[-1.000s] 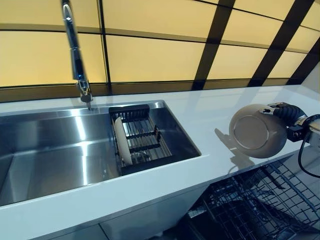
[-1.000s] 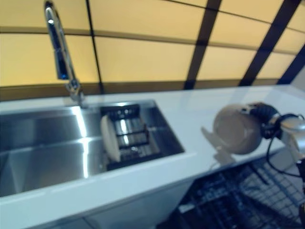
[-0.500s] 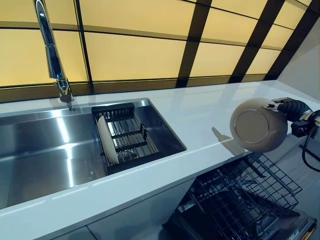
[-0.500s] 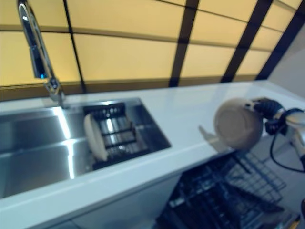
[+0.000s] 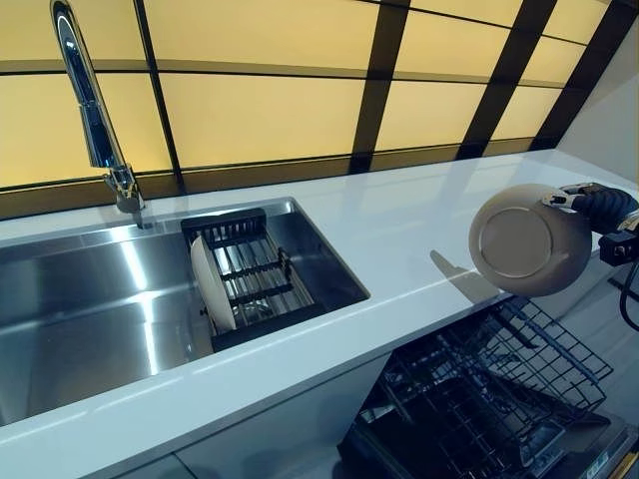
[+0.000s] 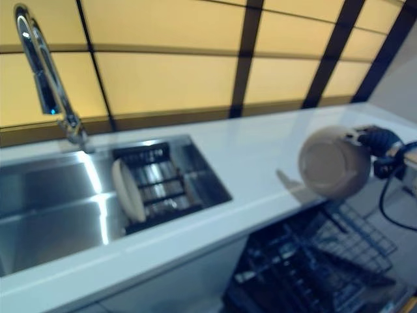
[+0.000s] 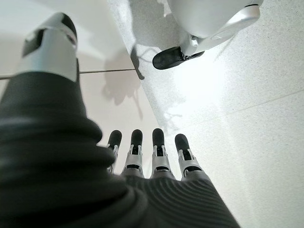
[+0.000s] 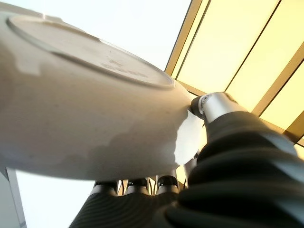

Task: Take plates into dishwasher

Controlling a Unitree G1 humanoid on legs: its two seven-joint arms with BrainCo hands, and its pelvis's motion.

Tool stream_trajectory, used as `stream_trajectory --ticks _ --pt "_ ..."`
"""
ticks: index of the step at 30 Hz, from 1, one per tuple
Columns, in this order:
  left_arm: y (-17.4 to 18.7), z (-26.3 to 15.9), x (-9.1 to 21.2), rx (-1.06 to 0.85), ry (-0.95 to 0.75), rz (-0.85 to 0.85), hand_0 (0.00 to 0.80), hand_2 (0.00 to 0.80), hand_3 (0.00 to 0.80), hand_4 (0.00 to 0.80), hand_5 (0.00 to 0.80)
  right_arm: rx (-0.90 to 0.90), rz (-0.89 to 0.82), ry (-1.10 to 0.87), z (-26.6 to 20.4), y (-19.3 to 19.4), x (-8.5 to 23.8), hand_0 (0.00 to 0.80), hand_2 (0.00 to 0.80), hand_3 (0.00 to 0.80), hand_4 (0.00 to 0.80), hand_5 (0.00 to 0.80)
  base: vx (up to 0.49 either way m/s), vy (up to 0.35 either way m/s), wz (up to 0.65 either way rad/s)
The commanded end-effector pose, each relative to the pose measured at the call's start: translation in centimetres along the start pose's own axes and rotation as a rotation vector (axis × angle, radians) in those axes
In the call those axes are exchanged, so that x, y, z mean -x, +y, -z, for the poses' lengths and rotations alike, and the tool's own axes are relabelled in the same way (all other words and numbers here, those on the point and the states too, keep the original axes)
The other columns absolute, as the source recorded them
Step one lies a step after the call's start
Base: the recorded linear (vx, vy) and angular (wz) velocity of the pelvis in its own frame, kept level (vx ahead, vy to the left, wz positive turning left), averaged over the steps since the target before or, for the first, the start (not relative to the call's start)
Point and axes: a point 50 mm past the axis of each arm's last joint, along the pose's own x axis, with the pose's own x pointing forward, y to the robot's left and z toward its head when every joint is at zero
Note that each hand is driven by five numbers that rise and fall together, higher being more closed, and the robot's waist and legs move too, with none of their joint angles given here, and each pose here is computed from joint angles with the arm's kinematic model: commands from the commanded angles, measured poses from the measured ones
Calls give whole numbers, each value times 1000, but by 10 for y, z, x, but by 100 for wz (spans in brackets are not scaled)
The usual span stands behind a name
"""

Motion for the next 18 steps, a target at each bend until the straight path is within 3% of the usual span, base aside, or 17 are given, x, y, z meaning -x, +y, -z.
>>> stream_trajectory --ticks 1,6,10,18 --pt "8 -1 -1 25 8 -42 0 0 0 0 0 39 43 -130 -31 -16 15 800 800 800 800 800 -73 -56 10" --pt "9 -6 -1 30 3 -30 0 0 0 0 0 39 54 -155 -42 -24 21 800 800 800 800 800 -175 -49 3" --pt "7 -13 -2 54 0 -29 0 0 0 0 0 26 55 -169 -42 -30 25 800 800 800 800 800 -76 142 -11" --pt "7 -17 -2 17 -9 -34 0 0 0 0 0 12 84 -128 -22 -31 26 800 800 800 800 800 -36 54 17"
